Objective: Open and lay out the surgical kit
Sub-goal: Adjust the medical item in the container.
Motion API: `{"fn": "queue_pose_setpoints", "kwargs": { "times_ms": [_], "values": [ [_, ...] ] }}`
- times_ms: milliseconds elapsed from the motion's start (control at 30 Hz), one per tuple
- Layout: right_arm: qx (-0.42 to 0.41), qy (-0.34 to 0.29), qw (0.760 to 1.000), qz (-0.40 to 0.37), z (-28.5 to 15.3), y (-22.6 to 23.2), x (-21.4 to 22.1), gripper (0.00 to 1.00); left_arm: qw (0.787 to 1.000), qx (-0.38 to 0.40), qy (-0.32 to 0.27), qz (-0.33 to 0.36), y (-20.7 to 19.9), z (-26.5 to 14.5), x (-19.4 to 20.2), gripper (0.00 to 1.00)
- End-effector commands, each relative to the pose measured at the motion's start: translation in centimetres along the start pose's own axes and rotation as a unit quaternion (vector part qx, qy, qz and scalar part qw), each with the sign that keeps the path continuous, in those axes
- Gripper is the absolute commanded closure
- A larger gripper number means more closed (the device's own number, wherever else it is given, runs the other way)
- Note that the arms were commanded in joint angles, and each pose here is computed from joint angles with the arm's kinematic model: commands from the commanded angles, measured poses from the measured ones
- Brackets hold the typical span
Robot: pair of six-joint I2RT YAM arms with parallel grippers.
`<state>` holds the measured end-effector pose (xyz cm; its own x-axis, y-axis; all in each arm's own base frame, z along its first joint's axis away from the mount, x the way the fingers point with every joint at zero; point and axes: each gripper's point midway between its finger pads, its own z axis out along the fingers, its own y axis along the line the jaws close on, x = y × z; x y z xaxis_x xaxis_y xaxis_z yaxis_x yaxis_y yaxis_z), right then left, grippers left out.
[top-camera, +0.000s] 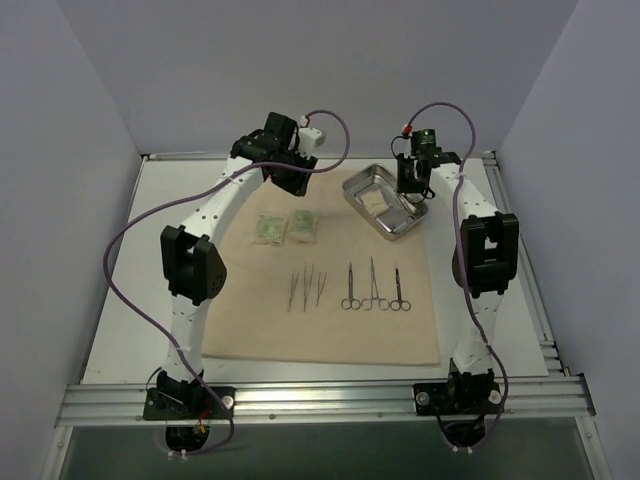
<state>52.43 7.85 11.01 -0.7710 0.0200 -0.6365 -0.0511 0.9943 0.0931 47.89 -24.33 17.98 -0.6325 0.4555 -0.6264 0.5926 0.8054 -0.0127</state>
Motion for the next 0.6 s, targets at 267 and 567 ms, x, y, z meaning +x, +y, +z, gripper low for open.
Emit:
{"fn": "queue_pose_setpoints", "kwargs": {
  "times_ms": [267,567],
  "values": [
    [0.079,0.071,0.994,-0.014,4.2,-3.0,2.3,0.74,0.997,0.027,-0.062,-0.04,-0.4,4.2,-4.1,0.52],
    [0.087,0.097,0.991,-0.025,7.1,-3.7,3.0,0.68,0.996,0.031,-0.046,-0.064,0.2,6.4,-2.7,0.52]
  ]
}}
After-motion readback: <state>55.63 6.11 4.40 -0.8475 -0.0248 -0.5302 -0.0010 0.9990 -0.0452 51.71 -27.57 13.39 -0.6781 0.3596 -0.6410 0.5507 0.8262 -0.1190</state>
